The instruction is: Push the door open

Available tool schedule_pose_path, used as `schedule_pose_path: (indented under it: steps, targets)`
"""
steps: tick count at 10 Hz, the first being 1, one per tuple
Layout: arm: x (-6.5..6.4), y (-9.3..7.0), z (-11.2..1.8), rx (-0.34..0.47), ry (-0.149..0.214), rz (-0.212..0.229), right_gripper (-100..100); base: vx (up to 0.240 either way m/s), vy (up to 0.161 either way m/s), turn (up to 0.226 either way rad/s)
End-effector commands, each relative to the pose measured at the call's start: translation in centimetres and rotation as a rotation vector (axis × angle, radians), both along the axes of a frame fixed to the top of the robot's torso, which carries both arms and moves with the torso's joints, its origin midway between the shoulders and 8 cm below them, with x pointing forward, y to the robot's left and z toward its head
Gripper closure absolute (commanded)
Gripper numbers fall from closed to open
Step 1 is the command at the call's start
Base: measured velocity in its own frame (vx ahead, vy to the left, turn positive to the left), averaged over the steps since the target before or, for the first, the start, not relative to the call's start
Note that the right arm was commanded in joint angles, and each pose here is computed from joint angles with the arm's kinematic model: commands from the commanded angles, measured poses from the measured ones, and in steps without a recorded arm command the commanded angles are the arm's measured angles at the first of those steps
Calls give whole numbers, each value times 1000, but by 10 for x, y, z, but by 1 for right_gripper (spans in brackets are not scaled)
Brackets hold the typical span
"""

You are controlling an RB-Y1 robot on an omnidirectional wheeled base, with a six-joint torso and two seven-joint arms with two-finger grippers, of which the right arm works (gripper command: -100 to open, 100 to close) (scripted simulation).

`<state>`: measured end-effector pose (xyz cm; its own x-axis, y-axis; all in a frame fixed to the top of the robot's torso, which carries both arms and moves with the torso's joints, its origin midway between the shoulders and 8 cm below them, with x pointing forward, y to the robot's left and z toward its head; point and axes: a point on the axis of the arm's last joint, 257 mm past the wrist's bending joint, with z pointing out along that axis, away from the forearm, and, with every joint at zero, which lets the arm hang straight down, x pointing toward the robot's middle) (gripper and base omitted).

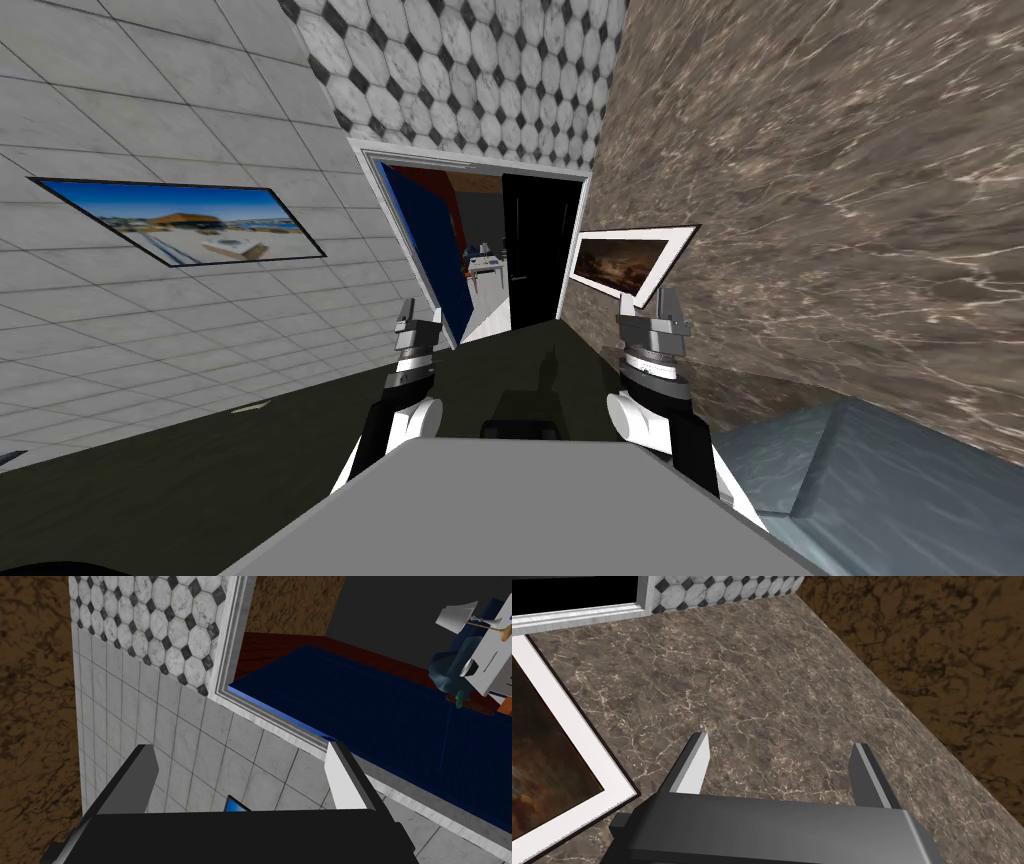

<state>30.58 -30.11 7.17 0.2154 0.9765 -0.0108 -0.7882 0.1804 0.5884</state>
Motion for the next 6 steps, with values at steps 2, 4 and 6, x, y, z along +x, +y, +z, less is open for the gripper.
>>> schedule_pose_path:
  steps: [2, 4, 6]
  targets:
    - [15, 2, -13, -5, 37, 14, -100, 123, -19, 42]
    - [28, 3, -24, -8, 70, 25, -100, 106, -7, 39]
    - [43, 5, -39, -11, 110, 37, -100, 123, -3, 56]
